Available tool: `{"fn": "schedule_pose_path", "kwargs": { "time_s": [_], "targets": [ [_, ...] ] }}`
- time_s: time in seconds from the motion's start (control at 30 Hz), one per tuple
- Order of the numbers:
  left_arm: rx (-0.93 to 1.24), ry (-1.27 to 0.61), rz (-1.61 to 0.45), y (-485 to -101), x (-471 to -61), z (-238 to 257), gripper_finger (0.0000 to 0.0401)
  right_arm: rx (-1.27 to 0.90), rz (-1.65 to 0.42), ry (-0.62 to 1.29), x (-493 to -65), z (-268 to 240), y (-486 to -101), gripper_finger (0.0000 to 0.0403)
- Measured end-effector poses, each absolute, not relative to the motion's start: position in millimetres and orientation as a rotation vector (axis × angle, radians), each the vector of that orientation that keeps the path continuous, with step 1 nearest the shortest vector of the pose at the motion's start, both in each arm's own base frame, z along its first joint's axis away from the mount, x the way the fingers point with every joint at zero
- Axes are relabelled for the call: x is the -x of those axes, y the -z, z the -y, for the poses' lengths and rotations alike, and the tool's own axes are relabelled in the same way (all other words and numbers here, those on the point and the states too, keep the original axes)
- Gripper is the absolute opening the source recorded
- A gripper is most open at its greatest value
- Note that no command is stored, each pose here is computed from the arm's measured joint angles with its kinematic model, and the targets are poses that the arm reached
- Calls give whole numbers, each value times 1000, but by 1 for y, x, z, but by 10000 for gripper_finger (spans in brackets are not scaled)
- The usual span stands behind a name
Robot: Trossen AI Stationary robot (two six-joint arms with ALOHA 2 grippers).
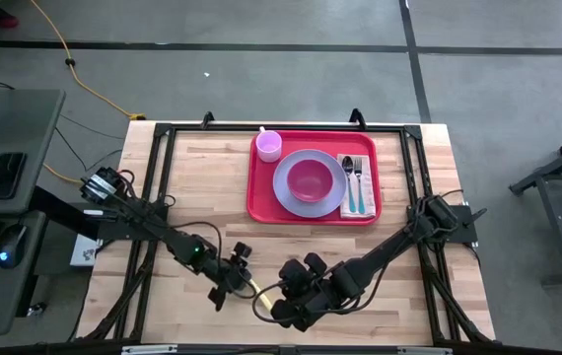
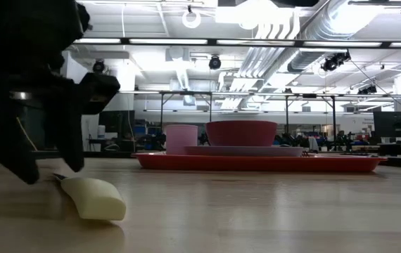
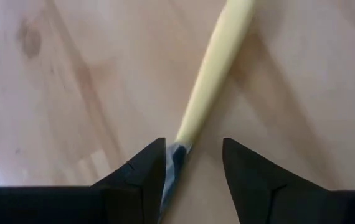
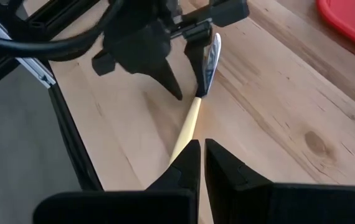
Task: Set up tray
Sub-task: Put the yellow knife on top of the napkin to the right of the blue fork in the red tray
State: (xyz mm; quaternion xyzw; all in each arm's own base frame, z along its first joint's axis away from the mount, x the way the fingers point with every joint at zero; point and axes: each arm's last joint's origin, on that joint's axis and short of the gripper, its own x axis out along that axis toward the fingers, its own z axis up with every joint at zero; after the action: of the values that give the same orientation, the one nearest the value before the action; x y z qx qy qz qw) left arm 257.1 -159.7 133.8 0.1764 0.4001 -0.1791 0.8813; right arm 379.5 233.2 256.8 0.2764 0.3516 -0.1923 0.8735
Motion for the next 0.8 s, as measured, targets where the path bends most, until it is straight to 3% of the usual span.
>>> {"fn": "schedule_pose_path", "kwargs": {
  "time_s": [0.8],
  "targets": [
    [-349,484,-852,-122,-272,144,177,-596,-720,420,-381,-231,-257,0]
  ]
}}
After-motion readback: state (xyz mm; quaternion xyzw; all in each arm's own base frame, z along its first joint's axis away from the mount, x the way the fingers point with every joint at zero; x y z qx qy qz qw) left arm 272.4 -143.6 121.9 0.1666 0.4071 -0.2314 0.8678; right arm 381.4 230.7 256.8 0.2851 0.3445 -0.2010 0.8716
